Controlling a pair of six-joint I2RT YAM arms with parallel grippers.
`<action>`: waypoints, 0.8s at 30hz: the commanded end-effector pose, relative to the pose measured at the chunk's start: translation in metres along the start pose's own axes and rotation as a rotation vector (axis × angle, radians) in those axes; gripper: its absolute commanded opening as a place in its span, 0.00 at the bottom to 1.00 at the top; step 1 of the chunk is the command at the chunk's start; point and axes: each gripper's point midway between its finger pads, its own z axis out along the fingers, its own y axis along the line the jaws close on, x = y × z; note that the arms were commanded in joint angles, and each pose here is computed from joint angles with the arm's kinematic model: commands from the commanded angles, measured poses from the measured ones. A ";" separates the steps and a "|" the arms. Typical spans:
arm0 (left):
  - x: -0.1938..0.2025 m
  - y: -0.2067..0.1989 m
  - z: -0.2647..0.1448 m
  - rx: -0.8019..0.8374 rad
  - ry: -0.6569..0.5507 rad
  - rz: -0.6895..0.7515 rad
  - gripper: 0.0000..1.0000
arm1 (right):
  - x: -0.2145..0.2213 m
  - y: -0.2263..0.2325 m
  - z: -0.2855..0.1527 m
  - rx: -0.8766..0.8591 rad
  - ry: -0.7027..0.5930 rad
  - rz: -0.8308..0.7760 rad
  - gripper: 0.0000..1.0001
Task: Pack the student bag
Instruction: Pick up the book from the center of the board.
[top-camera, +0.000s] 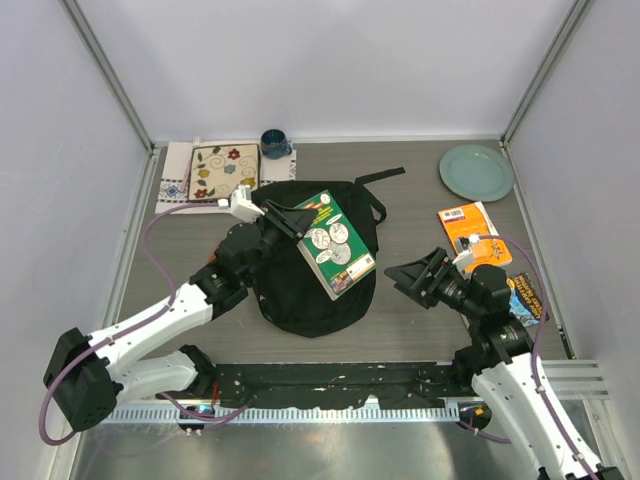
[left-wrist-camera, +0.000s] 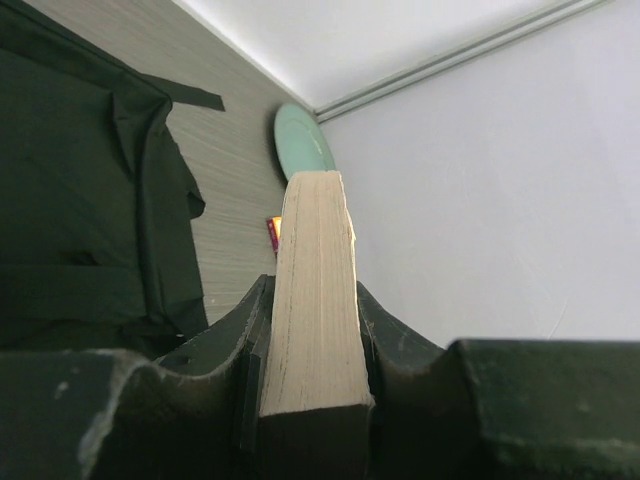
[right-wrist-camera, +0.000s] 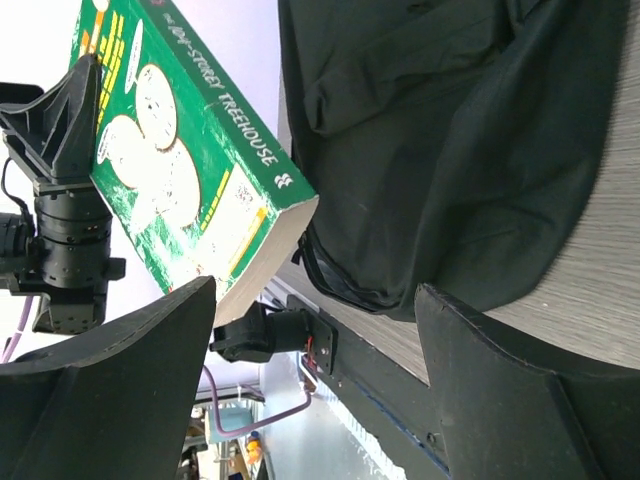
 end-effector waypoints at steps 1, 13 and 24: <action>-0.039 -0.052 -0.001 0.181 -0.148 -0.166 0.00 | -0.005 0.027 0.015 -0.095 -0.029 -0.006 0.86; -0.035 -0.049 0.000 0.206 -0.150 -0.200 0.00 | 0.019 0.076 0.069 -0.230 -0.014 0.016 0.87; -0.032 -0.037 -0.007 0.204 -0.156 -0.257 0.00 | 0.030 0.103 0.079 -0.353 -0.027 0.059 0.77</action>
